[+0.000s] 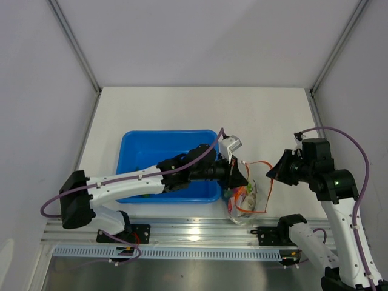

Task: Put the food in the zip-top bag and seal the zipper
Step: Adjust the zipper food storage bag at the center of the board.

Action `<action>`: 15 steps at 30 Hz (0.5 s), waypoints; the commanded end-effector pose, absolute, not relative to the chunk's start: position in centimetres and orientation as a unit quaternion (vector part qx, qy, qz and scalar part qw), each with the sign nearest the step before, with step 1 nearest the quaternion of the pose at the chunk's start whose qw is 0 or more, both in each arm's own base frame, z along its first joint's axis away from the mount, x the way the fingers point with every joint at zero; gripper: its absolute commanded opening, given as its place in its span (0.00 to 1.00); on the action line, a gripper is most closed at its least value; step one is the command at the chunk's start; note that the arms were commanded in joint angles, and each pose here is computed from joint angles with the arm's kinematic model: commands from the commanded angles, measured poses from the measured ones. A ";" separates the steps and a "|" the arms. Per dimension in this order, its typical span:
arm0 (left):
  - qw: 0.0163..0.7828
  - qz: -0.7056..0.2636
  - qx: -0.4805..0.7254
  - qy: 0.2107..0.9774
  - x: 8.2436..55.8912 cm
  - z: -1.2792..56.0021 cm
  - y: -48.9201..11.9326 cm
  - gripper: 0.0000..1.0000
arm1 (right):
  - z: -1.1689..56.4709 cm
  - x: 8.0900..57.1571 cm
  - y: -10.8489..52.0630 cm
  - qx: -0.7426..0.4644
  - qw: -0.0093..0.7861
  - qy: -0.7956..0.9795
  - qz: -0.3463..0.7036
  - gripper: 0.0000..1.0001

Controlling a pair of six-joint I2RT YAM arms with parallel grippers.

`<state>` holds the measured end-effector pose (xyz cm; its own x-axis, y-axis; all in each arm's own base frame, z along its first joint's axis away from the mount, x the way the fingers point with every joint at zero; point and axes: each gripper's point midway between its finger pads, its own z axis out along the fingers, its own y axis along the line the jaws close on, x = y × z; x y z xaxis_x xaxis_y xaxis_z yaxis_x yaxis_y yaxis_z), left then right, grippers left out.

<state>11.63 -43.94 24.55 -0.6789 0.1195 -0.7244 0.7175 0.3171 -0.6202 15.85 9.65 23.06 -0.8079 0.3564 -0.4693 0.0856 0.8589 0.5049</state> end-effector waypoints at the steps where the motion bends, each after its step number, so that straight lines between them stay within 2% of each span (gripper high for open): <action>1: 0.347 -0.477 0.297 0.750 12.1 27.1 -42.3 0.01 | 24.1 16.7 10.4 0.111 0.304 0.910 0.258 0.00; 5: 0.324 -0.471 0.295 0.765 13.5 26.5 -42.1 0.01 | 23.9 17.2 10.6 0.110 0.302 0.911 0.260 0.00; 9: 0.361 -0.460 0.286 0.759 14.0 27.9 -41.3 0.01 | 24.5 17.5 10.6 0.108 0.306 0.909 0.261 0.00; 10: 0.359 -0.459 0.283 0.762 14.1 27.6 -41.1 0.03 | 24.8 17.6 10.7 0.106 0.312 0.907 0.263 0.00; 12: 0.368 -0.450 0.273 0.766 14.4 27.2 -40.4 0.16 | 25.0 17.7 10.8 0.104 0.312 0.905 0.269 0.00; 13: 0.384 -0.461 0.264 0.755 14.4 28.6 -39.9 0.39 | 24.9 17.7 10.9 0.103 0.311 0.906 0.269 0.00; 15: 0.404 -0.459 0.254 0.749 14.6 28.6 -38.8 0.53 | 24.8 17.8 10.8 0.102 0.310 0.907 0.266 0.00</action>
<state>13.84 -40.72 25.40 -0.6009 0.1188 -0.7904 0.7445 0.4430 -0.4995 17.05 10.40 23.21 -0.8119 0.3537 -0.4644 0.0676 0.8471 0.5271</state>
